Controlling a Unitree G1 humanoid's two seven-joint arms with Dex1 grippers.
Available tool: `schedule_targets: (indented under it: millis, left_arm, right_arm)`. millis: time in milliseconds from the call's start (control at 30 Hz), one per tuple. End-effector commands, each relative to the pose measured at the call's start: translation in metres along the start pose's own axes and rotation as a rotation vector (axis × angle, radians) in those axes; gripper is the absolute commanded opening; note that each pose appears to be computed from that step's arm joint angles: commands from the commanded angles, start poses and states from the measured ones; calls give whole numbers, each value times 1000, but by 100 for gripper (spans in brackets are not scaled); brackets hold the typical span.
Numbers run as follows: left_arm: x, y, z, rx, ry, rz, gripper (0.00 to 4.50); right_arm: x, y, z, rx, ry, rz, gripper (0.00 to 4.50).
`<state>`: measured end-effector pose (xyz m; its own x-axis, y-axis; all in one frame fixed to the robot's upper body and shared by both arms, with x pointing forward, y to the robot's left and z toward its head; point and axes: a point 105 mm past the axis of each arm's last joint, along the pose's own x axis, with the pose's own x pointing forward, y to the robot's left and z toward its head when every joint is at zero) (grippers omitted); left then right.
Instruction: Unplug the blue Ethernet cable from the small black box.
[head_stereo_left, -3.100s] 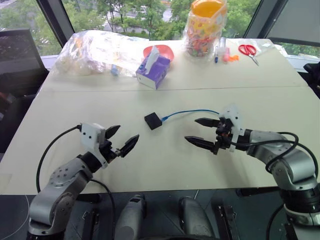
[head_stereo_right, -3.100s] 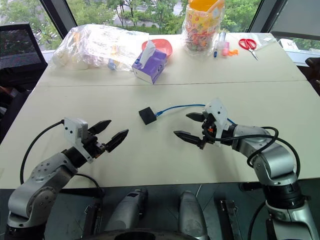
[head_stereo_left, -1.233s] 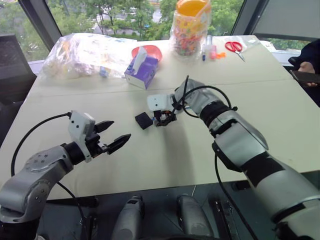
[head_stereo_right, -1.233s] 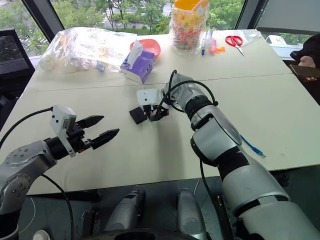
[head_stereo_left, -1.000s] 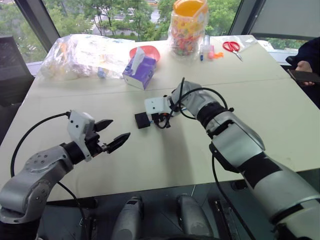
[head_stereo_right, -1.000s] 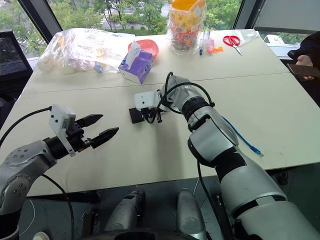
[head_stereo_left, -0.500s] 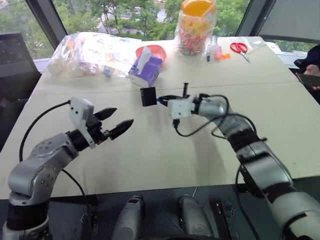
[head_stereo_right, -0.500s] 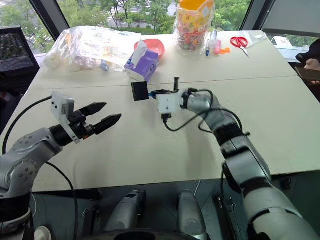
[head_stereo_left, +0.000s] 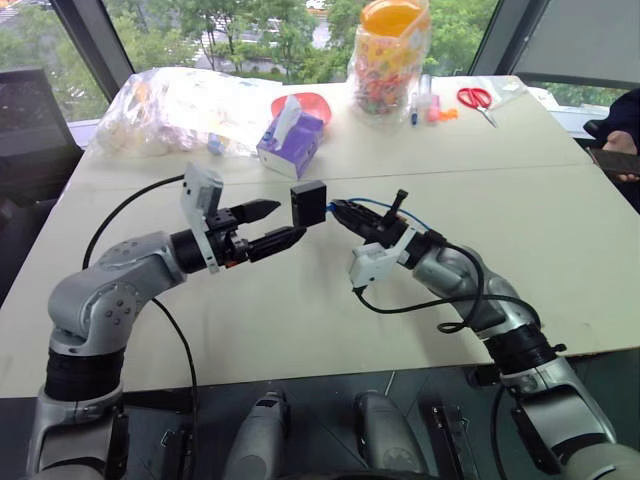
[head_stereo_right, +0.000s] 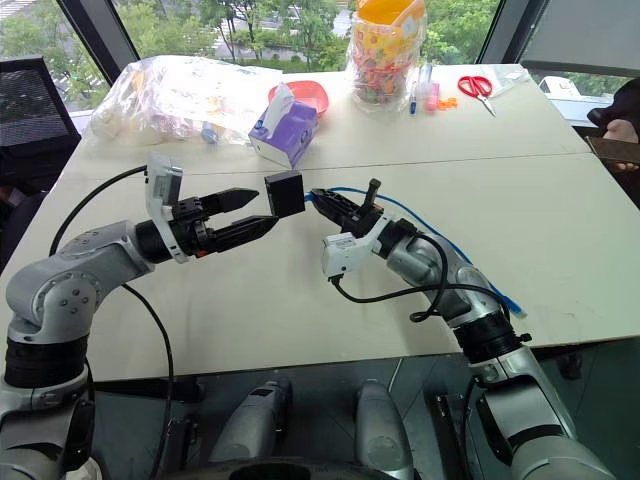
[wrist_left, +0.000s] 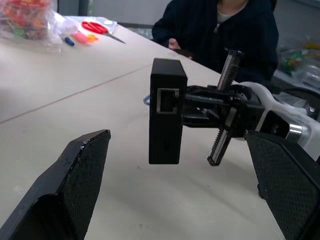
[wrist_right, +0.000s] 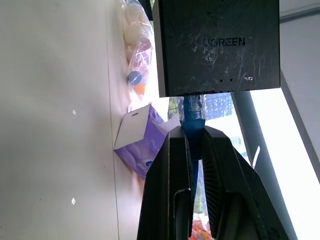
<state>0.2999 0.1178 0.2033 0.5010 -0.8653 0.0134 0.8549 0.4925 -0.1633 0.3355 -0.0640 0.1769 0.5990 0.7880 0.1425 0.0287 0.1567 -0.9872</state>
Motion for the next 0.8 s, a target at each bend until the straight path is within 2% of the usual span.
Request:
schedule_targets:
  millis: [33,400,500,767,800]
  left_arm:
    - [1,-5,13,40,-26,-33,450]
    - [7,-4,6,36,-15,-37,450]
    - [10,-5,4,32,-16,-43,362]
    - [13,-4,3,38,-32,-35,62]
    - [13,-4,3,38,-33,-34,49]
  right_arm:
    - [1,-12,10,-31,-45,-40,5]
    - [-1,-13,22,-40,-98,-28,5]
    - [-1,-15,25,-40,-105,-26,0]
    - [-3,-12,23,-38,-103,-5,0]
    - [-4,-12,23,-37,-103,-3,0]
